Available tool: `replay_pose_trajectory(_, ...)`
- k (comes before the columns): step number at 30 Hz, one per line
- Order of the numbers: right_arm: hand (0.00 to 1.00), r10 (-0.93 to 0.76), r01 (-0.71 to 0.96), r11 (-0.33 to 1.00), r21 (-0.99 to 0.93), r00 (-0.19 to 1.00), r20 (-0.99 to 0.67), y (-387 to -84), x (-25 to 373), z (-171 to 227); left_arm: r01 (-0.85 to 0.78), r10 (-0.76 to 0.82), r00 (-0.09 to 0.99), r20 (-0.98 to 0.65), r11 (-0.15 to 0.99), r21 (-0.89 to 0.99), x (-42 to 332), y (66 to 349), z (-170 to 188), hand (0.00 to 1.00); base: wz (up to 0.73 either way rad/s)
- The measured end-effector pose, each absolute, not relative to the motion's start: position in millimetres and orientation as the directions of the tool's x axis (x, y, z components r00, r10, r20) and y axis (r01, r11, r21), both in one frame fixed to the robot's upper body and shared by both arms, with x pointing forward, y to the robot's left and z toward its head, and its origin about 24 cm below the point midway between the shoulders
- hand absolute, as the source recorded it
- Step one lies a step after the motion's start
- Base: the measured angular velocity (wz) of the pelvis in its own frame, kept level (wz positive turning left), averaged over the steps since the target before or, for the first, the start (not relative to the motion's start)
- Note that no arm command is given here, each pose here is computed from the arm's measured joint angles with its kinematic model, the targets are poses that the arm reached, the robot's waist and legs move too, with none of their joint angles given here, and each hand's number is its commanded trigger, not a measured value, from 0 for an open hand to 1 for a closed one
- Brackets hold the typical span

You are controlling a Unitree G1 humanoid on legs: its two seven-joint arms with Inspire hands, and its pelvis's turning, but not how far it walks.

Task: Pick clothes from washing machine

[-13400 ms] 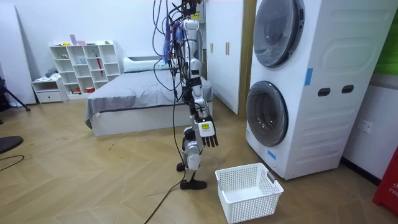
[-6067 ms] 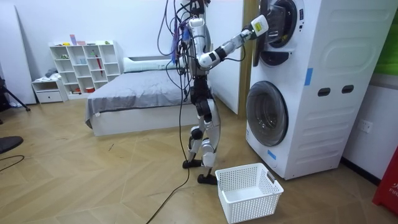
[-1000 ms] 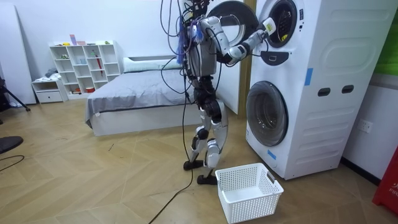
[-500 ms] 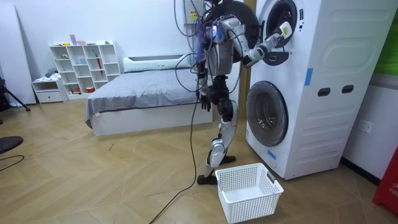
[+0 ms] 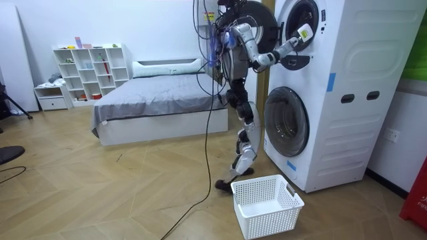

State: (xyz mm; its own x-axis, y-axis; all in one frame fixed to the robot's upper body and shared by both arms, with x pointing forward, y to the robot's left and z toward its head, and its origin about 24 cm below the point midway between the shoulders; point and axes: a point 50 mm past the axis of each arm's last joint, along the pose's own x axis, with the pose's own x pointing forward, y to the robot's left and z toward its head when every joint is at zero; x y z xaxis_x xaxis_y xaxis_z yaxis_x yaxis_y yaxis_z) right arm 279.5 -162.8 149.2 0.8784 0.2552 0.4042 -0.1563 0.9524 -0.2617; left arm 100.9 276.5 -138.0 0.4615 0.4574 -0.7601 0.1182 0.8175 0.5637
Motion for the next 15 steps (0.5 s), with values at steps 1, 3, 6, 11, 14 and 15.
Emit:
replay_pose_trajectory(1,0.0,0.261,-0.163,0.949,-0.27,0.886,0.383,-162.7,280.3,147.2,0.114,0.459,0.46,-0.76,0.818,0.563,100.1,277.2,-138.0,0.0,0.0)
replay_pose_trajectory(3,0.0,0.254,-0.153,0.947,-0.284,0.896,0.364,-164.7,281.6,145.7,0.117,0.454,0.459,-0.764,0.821,0.558,99.7,276.0,-138.5,0.0,0.22)
replay_pose_trajectory(6,0.0,0.246,-0.146,0.948,-0.282,0.9,0.36,-165.9,282.0,145.5,0.144,0.445,0.418,-0.792,0.828,0.542,84.1,272.0,-143.8,0.0,0.21)
replay_pose_trajectory(11,0.0,0.256,-0.156,0.944,-0.29,0.902,0.347,-163.3,281.7,145.5,0.19,0.473,0.33,-0.817,0.815,0.548,49.3,279.5,-147.7,0.0,0.06)
replay_pose_trajectory(14,0.0,0.26,-0.16,0.945,-0.287,0.899,0.353,-160.8,280.5,148.4,0.2,0.48,0.288,-0.829,0.816,0.542,39.0,279.2,-149.3,0.0,-0.02)
replay_pose_trajectory(15,0.0,0.26,-0.161,0.945,-0.285,0.898,0.354,-159.9,280.4,149.5,0.201,0.479,0.287,-0.829,0.817,0.541,39.0,278.7,-149.5,0.0,-0.05)
